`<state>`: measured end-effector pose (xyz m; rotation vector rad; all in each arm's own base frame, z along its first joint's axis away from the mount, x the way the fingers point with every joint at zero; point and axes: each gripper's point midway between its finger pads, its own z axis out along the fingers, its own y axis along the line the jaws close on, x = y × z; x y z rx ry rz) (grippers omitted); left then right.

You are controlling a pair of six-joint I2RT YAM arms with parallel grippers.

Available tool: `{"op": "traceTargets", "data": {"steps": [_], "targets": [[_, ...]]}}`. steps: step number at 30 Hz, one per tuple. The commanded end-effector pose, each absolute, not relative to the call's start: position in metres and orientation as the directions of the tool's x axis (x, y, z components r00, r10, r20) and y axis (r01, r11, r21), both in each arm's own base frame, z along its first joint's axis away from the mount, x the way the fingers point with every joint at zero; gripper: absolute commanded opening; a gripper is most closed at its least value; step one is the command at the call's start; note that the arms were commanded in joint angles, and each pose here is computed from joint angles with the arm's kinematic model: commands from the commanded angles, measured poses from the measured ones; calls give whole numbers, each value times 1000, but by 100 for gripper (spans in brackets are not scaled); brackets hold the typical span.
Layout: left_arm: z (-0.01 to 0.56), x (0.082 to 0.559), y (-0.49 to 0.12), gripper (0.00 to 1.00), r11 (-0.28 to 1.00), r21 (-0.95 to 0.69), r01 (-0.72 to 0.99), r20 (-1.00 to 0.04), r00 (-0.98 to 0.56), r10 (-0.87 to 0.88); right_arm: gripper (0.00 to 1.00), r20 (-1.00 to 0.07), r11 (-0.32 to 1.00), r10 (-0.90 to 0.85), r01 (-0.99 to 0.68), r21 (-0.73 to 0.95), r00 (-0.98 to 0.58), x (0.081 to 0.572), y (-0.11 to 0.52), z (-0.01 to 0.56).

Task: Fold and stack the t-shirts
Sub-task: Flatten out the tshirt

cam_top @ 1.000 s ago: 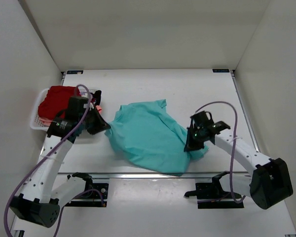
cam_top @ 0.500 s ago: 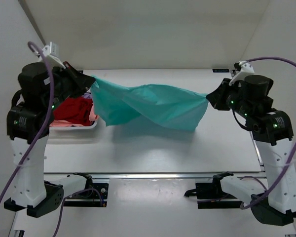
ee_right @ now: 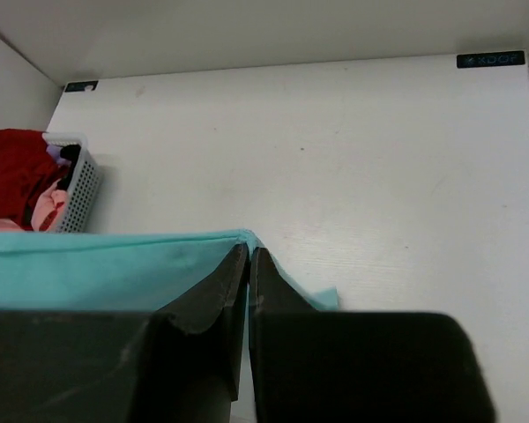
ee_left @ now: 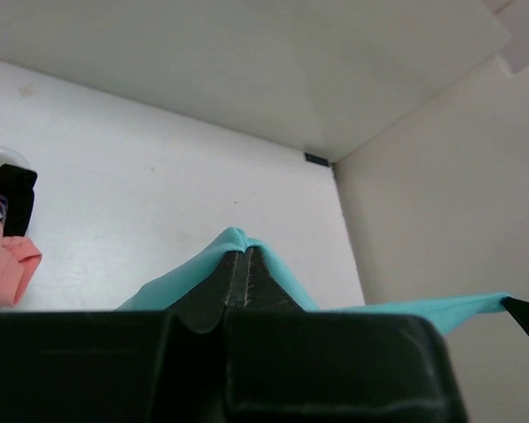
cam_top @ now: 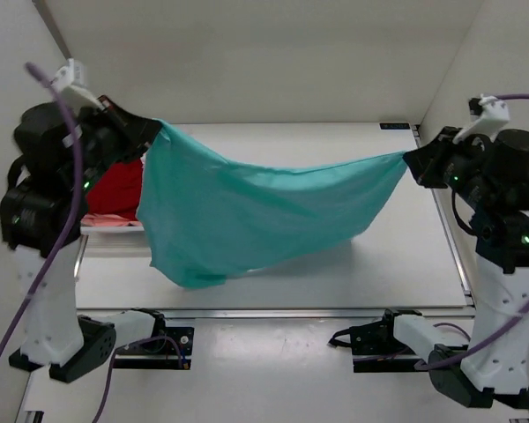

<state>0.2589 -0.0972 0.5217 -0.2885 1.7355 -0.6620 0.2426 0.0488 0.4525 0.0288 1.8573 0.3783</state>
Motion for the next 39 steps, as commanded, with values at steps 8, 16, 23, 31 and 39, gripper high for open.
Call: {"op": "traceTargets", "data": {"steps": [8, 16, 23, 31, 39], "targets": [[429, 423, -113, 0, 855, -518, -16, -766, -436, -473, 0, -901, 977, 175, -43, 209, -398, 389, 15, 365], [468, 487, -98, 0, 746, -664, 58, -719, -325, -615, 0, -979, 992, 123, 6, 124, -162, 453, -4, 471], [504, 440, -116, 0, 730, -663, 166, -734, -333, -591, 0, -985, 991, 125, 62, 118, -122, 416, -22, 487], [389, 370, -140, 0, 798, -597, 81, -693, -554, -462, 0, -902, 986, 159, 102, 128, -402, 380, -27, 349], [211, 258, -127, 0, 807, -576, -130, -443, -780, -442, 0, -709, 966, 255, 210, 153, -657, 286, -24, 195]]}}
